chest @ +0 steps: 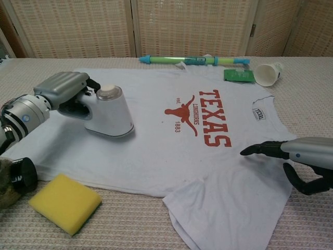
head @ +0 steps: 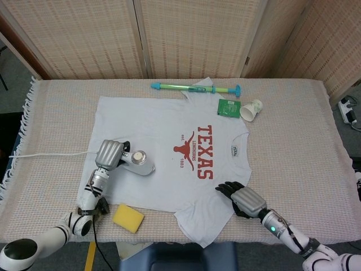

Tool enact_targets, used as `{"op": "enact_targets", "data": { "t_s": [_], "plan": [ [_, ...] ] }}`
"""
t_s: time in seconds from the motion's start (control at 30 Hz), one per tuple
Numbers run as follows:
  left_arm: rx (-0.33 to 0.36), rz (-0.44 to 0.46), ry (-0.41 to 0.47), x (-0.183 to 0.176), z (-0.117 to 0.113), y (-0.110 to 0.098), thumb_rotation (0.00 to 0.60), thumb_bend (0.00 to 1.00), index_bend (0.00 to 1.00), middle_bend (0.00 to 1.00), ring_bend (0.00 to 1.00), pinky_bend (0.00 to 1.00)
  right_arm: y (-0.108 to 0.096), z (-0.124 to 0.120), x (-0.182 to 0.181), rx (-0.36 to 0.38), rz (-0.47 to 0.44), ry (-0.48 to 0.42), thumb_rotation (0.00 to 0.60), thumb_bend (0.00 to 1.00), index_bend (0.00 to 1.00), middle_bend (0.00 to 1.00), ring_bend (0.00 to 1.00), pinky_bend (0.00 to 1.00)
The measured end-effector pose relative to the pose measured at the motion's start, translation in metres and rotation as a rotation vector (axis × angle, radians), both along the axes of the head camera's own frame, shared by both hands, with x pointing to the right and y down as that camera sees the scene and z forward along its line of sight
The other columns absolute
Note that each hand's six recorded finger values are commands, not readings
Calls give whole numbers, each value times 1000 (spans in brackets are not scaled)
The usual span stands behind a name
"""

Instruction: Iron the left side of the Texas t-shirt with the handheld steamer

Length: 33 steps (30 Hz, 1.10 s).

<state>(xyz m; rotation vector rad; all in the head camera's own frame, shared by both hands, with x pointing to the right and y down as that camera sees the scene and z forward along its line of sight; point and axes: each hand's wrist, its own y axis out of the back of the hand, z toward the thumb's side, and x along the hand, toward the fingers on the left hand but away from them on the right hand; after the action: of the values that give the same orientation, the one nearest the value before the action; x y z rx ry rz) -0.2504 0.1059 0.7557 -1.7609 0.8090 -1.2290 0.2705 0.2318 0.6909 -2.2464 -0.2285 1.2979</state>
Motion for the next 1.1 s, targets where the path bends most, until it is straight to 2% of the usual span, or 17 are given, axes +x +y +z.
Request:
{"op": "enact_targets", "data": {
  "t_s": [0.17, 0.37, 0.7, 0.97, 1.1],
  "plan": [
    [1, 30, -11, 19, 7, 9, 600, 565, 893, 997, 833, 808, 0, 0, 0, 0, 1, -2, 587, 1000, 0, 46, 0, 76],
    [22, 25, -55, 10, 12, 7, 600, 567, 893, 997, 833, 808, 0, 1, 2, -2, 4, 1, 589, 1000, 0, 46, 0, 76],
    [97, 8, -179, -43, 11, 0, 600, 568, 893, 997, 833, 808, 0, 2, -3, -3, -3, -3, 589, 1000, 0, 46, 0, 76],
    [99, -52, -259, -93, 10, -3, 600, 569, 893, 993, 833, 808, -1, 1, -7, 1, -8, -4, 588, 1000, 0, 46, 0, 76],
    [83, -130, -287, -124, 8, -6, 600, 567, 893, 989, 831, 808, -2, -1, -8, 6, -6, -5, 589, 1000, 0, 46, 0, 76]
  ]
}}
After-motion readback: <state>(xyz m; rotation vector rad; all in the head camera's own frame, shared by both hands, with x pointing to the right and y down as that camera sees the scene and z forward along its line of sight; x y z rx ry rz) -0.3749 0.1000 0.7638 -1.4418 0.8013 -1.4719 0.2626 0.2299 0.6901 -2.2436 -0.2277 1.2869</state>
